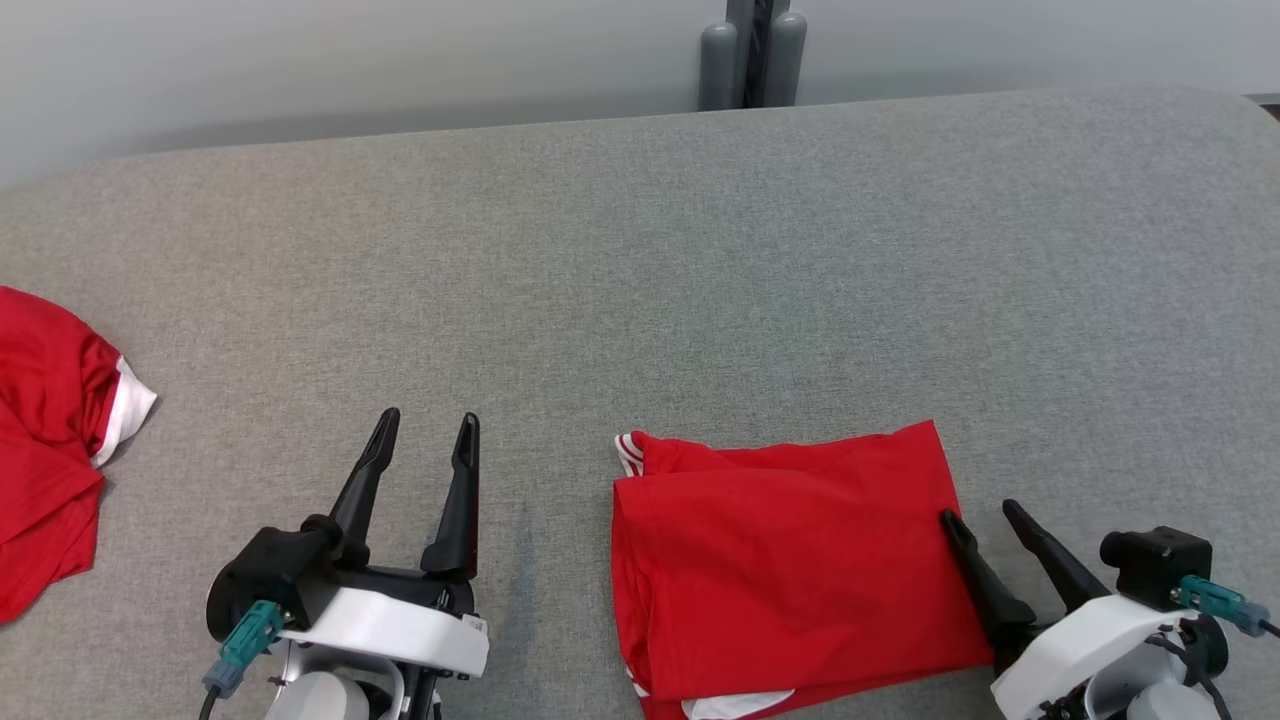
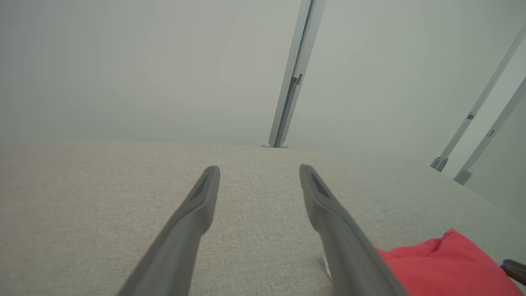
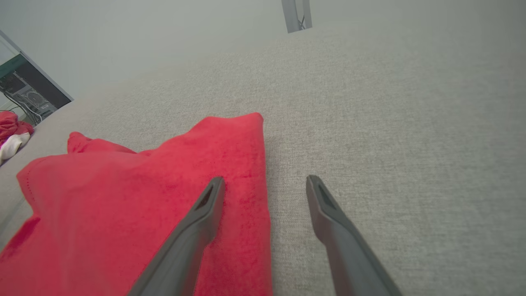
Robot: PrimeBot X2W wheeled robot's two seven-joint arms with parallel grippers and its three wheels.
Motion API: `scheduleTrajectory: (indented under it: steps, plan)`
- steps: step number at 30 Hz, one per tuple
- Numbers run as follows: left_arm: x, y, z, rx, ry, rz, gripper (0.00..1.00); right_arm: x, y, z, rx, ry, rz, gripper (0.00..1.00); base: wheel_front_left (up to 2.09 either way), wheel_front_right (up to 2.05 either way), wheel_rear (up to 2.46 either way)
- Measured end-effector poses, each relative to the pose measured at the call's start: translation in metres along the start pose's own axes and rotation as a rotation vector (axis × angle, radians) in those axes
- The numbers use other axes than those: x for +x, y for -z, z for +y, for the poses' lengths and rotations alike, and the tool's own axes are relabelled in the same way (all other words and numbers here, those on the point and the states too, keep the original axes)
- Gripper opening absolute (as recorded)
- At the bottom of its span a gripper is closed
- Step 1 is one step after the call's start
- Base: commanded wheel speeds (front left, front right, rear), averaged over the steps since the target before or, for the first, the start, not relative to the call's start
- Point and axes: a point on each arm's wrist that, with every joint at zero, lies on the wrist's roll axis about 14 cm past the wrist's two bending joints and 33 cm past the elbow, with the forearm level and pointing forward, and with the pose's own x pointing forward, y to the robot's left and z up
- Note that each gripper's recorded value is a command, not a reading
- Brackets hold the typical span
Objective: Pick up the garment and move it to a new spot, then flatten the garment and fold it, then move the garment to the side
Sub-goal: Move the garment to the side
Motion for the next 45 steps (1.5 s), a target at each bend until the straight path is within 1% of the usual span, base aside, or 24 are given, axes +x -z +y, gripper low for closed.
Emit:
scheduleTrajectory:
  steps: [8,14,15,17,26,32,40,45]
  plan:
    - [-0.001,0.004,0.005,0.000,-0.014,0.012,1.00,0.007,0.015,0.009,0.028,-0.044,0.073,1.00,0.00,0.00,0.00]
    - [0.001,0.009,0.009,0.003,-0.023,0.026,1.00,0.015,0.026,0.011,0.027,-0.065,0.124,1.00,0.00,0.00,0.00]
    - [0.001,0.010,0.009,0.003,-0.025,0.027,1.00,0.017,0.026,0.012,0.028,-0.068,0.126,0.52,0.00,0.00,0.00]
    - [0.002,0.011,0.010,0.004,-0.027,0.029,1.00,0.018,0.027,0.013,0.019,-0.077,0.129,0.00,0.00,0.00,0.00]
    - [0.005,0.008,0.008,0.018,-0.016,0.020,1.00,0.019,0.024,0.014,-0.022,-0.093,0.114,0.00,0.00,0.00,0.00]
    - [0.012,0.009,-0.006,0.039,0.035,0.018,1.00,0.017,0.014,0.007,-0.099,-0.095,0.095,0.00,0.00,0.00,0.00]
    - [0.036,0.017,-0.038,0.056,0.149,0.021,1.00,0.015,-0.013,-0.025,-0.240,-0.062,0.067,0.00,0.00,0.00,0.00]
    - [0.056,0.033,-0.063,0.084,0.252,0.038,1.00,0.015,-0.035,-0.059,-0.320,-0.009,0.058,0.00,0.00,0.00,0.00]
